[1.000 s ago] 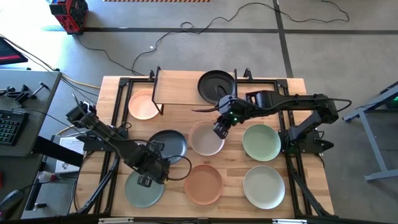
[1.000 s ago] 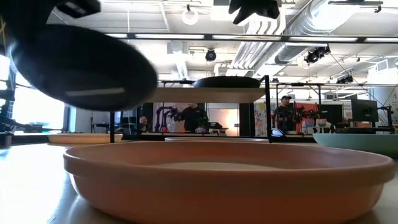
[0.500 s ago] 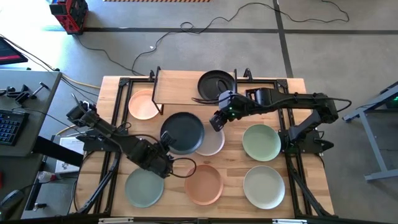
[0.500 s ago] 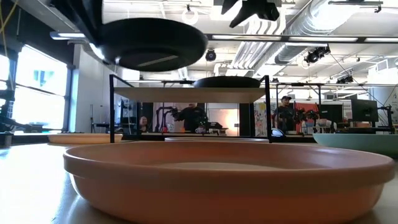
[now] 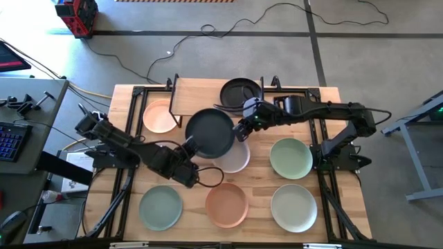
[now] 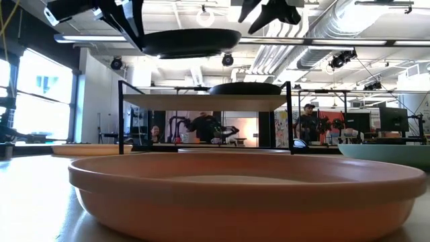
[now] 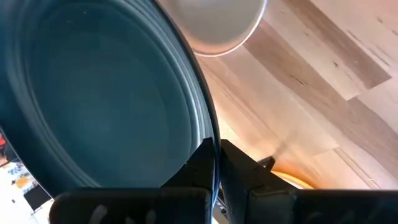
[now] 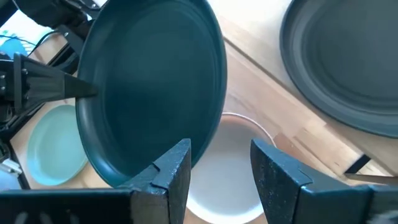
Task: Place and stack plates onto a shelf
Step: Stack the blue plate on top of the black plate
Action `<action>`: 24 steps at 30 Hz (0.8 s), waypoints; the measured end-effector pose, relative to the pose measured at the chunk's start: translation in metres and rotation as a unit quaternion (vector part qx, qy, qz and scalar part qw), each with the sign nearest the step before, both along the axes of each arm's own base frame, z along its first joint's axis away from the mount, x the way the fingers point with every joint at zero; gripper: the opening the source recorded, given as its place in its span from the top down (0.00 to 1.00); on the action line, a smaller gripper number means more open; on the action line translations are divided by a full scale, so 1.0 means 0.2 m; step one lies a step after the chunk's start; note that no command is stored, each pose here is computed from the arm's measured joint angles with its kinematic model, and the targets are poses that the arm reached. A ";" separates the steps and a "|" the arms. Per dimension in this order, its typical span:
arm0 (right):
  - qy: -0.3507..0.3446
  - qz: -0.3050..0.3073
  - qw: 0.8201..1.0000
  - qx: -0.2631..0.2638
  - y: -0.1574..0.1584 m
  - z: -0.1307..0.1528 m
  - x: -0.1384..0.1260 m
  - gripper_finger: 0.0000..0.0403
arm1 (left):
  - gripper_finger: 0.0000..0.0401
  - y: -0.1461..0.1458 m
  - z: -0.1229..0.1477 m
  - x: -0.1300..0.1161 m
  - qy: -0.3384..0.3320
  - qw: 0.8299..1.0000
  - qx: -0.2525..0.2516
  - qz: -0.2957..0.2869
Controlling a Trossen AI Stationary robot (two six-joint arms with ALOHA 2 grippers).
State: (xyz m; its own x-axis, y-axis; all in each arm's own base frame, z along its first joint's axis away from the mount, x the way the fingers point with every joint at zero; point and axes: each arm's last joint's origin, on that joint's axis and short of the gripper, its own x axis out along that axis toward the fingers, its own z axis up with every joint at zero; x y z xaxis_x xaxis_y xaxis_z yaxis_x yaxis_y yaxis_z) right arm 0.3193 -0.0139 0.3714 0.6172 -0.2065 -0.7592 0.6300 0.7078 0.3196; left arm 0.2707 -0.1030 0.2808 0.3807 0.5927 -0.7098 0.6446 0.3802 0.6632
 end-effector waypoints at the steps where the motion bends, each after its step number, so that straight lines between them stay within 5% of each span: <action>1: 0.000 -0.002 1.000 0.000 -0.01 0.00 0.00 0.64 | 0.99 0.01 0.00 0.00 0.000 1.000 0.000 0.003; 18: 0.008 -0.009 1.000 -0.022 -0.12 0.00 -0.01 0.64 | 0.99 0.08 0.02 0.09 -0.057 0.998 0.039 0.008; 24: 0.011 -0.004 1.000 -0.027 -0.14 0.00 -0.01 0.75 | 0.99 0.10 0.03 0.10 -0.059 0.997 0.038 0.017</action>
